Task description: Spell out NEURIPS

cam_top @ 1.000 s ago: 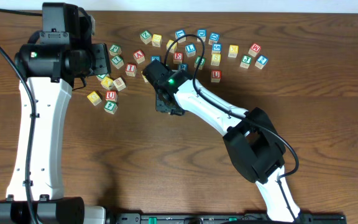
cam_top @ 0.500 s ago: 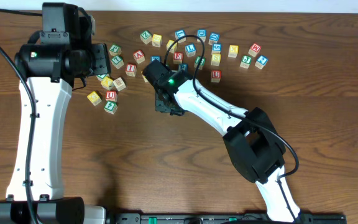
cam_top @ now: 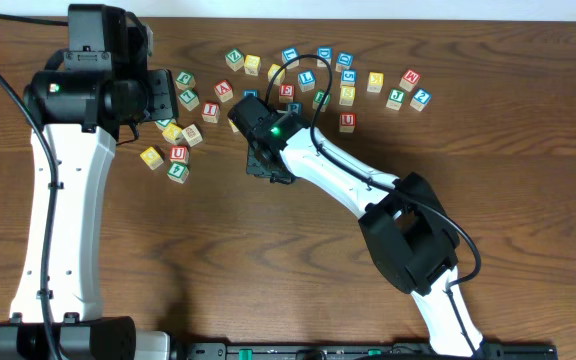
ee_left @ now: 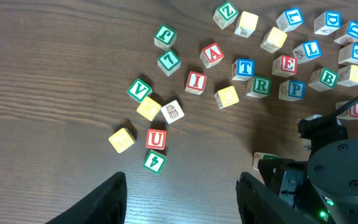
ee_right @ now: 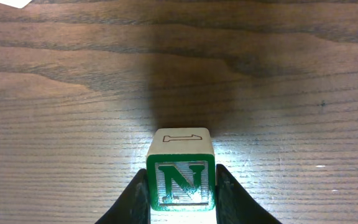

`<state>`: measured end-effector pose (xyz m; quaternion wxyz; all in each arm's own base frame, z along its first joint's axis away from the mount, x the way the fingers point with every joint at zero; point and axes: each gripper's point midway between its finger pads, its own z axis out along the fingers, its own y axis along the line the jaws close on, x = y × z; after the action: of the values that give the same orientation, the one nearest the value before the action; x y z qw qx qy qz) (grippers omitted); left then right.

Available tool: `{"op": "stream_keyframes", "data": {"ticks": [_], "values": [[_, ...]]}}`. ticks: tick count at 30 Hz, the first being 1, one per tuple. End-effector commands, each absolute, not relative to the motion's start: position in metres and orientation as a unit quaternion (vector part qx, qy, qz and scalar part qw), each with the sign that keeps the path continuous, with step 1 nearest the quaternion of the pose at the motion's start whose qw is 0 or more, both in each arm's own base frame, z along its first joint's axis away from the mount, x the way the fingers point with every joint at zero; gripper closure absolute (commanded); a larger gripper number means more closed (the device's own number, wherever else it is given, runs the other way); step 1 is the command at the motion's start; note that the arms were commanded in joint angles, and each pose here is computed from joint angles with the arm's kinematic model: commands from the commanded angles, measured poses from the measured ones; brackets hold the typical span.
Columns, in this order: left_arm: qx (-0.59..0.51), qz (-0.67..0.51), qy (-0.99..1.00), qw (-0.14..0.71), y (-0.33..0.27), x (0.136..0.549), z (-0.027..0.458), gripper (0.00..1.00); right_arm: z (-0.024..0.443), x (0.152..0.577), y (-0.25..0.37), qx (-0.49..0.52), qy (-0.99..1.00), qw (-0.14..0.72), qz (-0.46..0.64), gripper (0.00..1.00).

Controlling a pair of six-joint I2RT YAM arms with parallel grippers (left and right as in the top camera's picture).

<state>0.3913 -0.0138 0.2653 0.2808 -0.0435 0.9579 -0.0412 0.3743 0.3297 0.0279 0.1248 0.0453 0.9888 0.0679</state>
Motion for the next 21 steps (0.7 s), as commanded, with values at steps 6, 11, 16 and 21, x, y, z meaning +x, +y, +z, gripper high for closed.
{"op": "stream_keyframes", "data": {"ticks": [6,11,16,21], "values": [[-0.047,-0.038,0.957,0.283,-0.0126,0.3905,0.2678,0.44,0.0147,0.3698,0.3308,0.055,0.99,0.117,0.058,0.76],[-0.047,-0.038,0.957,0.283,-0.0126,0.3906,0.2677,0.44,0.015,0.3705,0.3315,0.059,0.989,0.119,0.06,0.77],[-0.047,-0.038,0.957,0.283,-0.0126,0.3905,0.2678,0.44,0.015,0.3704,0.3315,0.059,0.989,0.118,0.06,0.77],[-0.047,-0.038,0.957,0.283,-0.0126,0.3906,0.2677,0.44,0.0149,0.3702,0.3313,0.059,0.989,0.118,0.06,0.77]]}}
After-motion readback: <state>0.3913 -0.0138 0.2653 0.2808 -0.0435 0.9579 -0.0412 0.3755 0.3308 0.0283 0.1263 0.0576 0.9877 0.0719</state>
